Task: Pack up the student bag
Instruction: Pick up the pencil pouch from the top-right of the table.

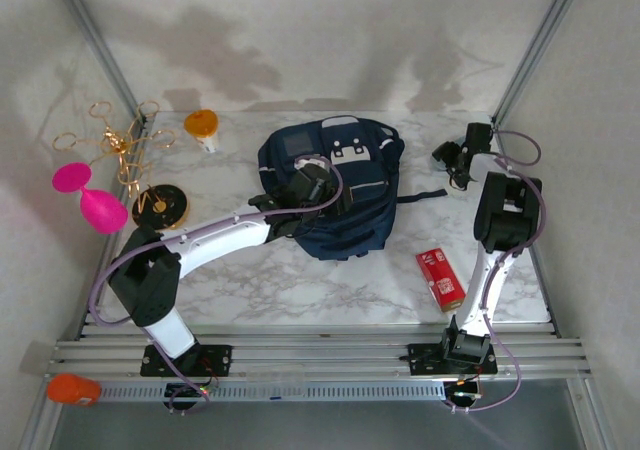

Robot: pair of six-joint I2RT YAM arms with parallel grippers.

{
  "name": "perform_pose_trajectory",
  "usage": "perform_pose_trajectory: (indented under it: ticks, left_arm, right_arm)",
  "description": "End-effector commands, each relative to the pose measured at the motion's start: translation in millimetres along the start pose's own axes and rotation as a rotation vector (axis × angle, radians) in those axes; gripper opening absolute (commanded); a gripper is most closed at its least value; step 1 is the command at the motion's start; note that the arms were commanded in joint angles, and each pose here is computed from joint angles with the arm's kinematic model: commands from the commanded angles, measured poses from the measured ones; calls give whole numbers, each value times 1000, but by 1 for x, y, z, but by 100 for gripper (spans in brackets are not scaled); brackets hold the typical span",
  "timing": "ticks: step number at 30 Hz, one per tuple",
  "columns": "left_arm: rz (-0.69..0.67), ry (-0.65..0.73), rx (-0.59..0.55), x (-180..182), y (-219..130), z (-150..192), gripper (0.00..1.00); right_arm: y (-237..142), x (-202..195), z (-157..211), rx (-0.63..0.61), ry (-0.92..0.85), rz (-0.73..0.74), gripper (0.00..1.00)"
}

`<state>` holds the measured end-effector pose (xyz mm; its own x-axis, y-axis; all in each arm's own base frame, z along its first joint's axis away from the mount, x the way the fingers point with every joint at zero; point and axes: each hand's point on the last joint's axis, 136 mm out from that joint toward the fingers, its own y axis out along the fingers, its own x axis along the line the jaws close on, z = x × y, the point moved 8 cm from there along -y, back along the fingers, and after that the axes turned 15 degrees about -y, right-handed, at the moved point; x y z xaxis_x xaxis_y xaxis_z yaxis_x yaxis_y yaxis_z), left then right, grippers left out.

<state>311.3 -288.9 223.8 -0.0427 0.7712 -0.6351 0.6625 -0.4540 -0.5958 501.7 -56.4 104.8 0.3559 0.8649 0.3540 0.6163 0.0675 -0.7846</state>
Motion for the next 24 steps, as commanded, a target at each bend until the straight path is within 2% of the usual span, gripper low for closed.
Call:
perform_pose_trajectory:
  ticks: [1, 3, 9, 13, 19, 24]
  left_arm:
    - [-20, 14, -24, -2, 1, -10, 64]
    - [-25, 15, -27, 0, 2, -11, 64]
    - [-36, 6, -29, 2, 0, -15, 66]
    - [-40, 4, -16, 1, -1, -16, 67]
    - [-67, 73, -93, -1, -16, -27, 67]
    - [-139, 254, -135, 4, -27, -33, 69]
  right_arm:
    - [8, -6, -7, 0, 12, 49, 79]
    - [14, -7, -8, 2, 0, 46, 74]
    - [18, -3, -12, -10, -35, 0, 34]
    - [5, 7, -20, -30, -55, -51, 15]
    - [-42, 26, -19, -86, -70, -177, 7]
    - [-88, 45, 8, -80, -107, -247, 7]
